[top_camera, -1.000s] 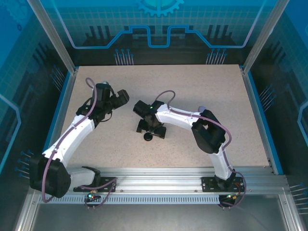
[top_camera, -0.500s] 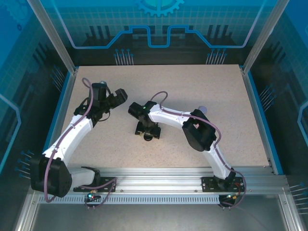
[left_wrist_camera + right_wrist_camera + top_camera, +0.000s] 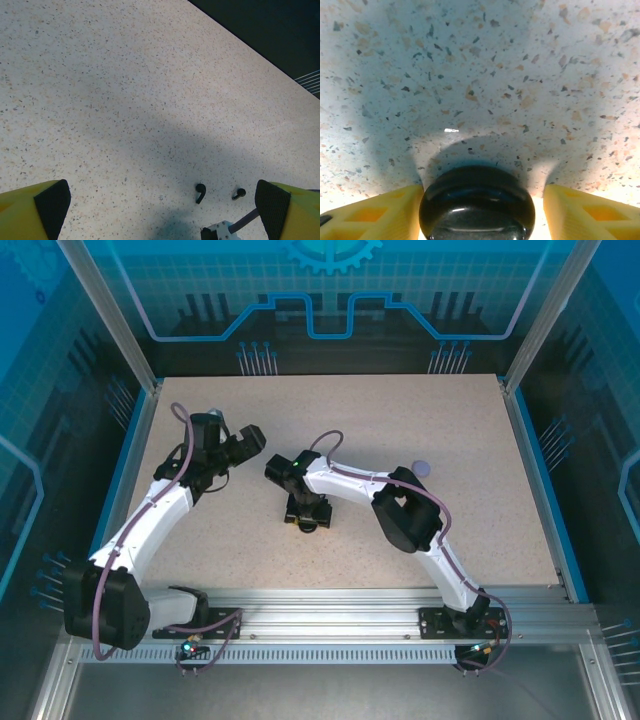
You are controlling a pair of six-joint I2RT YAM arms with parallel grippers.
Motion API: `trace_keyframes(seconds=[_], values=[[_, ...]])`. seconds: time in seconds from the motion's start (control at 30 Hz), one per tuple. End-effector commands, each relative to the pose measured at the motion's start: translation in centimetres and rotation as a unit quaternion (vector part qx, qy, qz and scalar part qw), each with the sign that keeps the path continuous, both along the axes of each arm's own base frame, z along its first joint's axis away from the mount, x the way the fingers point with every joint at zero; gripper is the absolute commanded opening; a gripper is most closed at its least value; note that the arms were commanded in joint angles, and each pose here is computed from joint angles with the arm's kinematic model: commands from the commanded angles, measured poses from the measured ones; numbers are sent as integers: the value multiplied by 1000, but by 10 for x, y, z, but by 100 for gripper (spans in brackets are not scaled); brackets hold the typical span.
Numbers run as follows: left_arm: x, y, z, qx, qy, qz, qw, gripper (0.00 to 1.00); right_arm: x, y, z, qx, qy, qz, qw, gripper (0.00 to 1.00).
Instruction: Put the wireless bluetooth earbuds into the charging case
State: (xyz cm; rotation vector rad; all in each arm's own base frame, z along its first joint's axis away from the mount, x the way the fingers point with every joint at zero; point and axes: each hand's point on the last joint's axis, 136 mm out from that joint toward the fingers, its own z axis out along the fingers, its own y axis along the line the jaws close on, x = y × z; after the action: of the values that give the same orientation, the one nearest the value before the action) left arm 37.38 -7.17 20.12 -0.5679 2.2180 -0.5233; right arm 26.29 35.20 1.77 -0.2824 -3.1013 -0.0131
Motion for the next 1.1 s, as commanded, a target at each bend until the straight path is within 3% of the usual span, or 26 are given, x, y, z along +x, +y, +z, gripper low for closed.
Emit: trace_keyframes(seconds=[0.0, 0.37, 0.6, 0.83, 1.07], values=[[3, -3, -2, -19, -5, -5, 1000, 99, -5, -1, -4, -20, 3, 11, 1000, 60], [3, -11, 7, -142, -25, -8, 990, 99, -2, 0, 6, -3, -14, 24, 1000, 38], [1, -22, 13, -179, -61, -35, 981, 99, 13, -7, 44, 49, -52, 8, 997, 37], [-4, -41, 12, -207, -80, -89, 971, 99, 47, -32, 82, 135, -85, -62, 985, 38], [-11, -91, 3, -226, -105, -170, 953, 99, 92, -64, 118, 219, -106, -133, 961, 37]])
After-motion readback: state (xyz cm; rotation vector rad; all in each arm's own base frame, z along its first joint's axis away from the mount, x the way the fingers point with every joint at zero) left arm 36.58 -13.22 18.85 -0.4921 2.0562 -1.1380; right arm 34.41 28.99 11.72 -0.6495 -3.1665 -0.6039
